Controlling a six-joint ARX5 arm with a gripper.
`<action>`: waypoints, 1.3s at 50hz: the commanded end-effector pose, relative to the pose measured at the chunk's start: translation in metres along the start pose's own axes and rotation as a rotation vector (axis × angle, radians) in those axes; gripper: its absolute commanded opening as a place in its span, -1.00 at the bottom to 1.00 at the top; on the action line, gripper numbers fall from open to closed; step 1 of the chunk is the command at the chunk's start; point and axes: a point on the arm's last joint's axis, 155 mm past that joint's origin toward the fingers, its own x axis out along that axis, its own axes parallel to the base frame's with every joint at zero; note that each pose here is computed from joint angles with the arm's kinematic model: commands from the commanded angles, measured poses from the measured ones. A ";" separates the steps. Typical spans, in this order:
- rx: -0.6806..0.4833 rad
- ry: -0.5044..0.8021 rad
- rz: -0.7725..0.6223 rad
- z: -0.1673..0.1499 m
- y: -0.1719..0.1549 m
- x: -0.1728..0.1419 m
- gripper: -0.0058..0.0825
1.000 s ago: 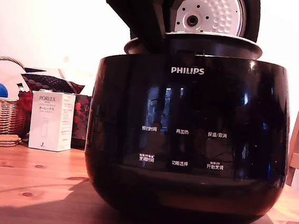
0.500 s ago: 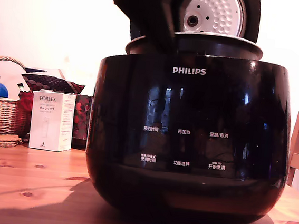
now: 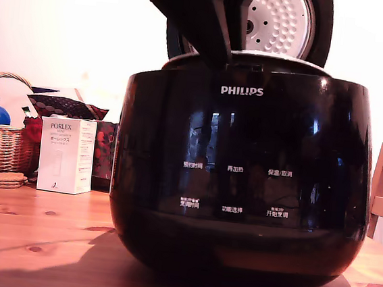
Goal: Place the pot you are holding inside the rice cooker
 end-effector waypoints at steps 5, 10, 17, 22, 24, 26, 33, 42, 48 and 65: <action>-0.034 0.027 0.001 -0.003 -0.001 -0.006 -0.31; -0.094 0.022 0.009 -0.001 0.001 -0.013 -0.31; -0.164 0.027 -0.001 0.000 -0.001 -0.025 -0.31; -0.206 0.031 -0.006 0.000 -0.001 -0.036 -0.31; -0.241 0.031 -0.006 0.001 -0.001 -0.039 -0.31; -0.241 0.032 -0.005 0.001 -0.001 -0.043 -0.31; -0.307 0.036 -0.005 0.001 -0.001 -0.054 -0.58; -0.441 0.055 0.021 -0.005 0.004 -0.059 -0.91; -0.618 0.108 0.074 -0.026 0.013 -0.061 -0.91; -1.149 0.213 0.266 -0.114 0.039 -0.083 -0.91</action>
